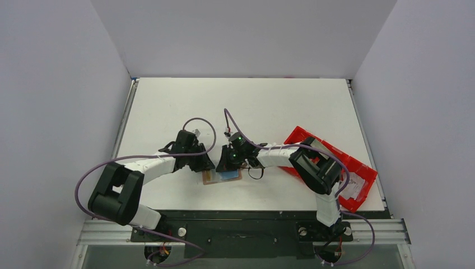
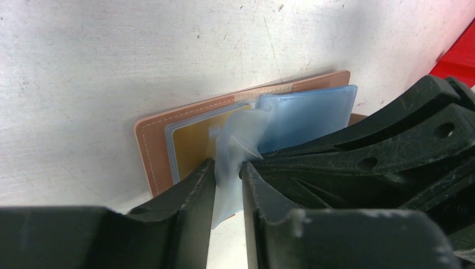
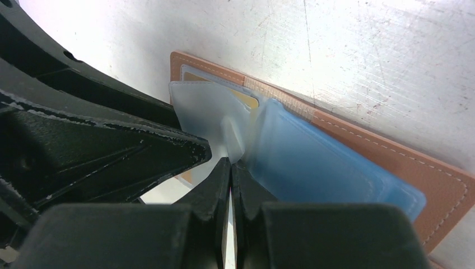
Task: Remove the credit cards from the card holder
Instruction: Remove the credit card from the card holder.
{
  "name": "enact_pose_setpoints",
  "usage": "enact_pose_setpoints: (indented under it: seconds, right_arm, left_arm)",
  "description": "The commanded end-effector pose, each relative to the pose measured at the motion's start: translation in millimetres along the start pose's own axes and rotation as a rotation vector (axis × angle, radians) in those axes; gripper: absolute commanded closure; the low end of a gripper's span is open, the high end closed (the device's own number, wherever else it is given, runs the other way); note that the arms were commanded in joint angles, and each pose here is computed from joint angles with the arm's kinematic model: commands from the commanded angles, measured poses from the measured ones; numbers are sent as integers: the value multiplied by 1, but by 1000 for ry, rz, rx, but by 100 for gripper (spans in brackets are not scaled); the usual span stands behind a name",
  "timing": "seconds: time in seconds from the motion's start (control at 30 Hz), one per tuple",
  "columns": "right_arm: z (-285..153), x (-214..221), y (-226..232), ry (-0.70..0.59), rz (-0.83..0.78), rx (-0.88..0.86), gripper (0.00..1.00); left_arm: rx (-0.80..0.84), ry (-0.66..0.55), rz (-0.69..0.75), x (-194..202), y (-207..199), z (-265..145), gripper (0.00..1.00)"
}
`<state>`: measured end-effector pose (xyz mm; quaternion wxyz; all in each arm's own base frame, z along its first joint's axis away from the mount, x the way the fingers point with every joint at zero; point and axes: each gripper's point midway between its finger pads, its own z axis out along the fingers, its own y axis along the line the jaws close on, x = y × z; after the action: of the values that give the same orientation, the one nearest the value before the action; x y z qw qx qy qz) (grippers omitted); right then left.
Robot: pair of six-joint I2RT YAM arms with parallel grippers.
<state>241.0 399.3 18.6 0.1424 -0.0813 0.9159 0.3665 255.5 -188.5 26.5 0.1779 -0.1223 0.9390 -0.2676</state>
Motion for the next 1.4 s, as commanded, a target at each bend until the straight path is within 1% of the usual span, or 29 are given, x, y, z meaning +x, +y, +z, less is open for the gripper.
enact_pose_setpoints:
  seconds: [0.0,0.03,0.07,0.17,0.23,0.33,0.47,0.63,0.97,1.03,1.17,1.37]
  right_arm:
    - [-3,12,-25,33,5,80,100]
    - [-5,9,-23,24,3,79,98]
    - [-6,8,-21,19,-1,77,95]
    - [-17,1,-13,6,-10,82,78]
    - [-26,-6,-4,-15,-22,74,71]
    - [-42,-22,10,-66,-47,73,68]
    - [-62,-32,12,-111,-62,124,67]
    - [-74,-35,-7,-143,-89,230,68]
    - [-56,-26,-42,-127,-89,348,76]
    - [-52,-23,-44,-118,-88,353,80]
    - [-45,-16,-43,-101,-97,354,84]
    - [-42,-12,-43,-91,-101,350,87]
  left_arm:
    - [25,-28,10,-9,-10,1,87]
    - [18,-39,6,-11,-10,0,92]
    - [4,-37,-1,-11,-8,-2,100]
    - [-44,-68,-12,-16,-2,-9,100]
    - [-69,-83,-18,-19,0,-14,100]
    - [-100,-86,-19,-19,4,-21,100]
    - [-99,-87,-9,-19,2,-28,100]
    - [-77,-69,7,-19,-5,-31,100]
    - [-21,-42,27,-22,-27,-35,100]
    - [-11,-38,31,-23,-32,-35,100]
    - [-3,-29,37,-24,-39,-30,100]
    - [13,-17,42,-25,-51,-18,100]
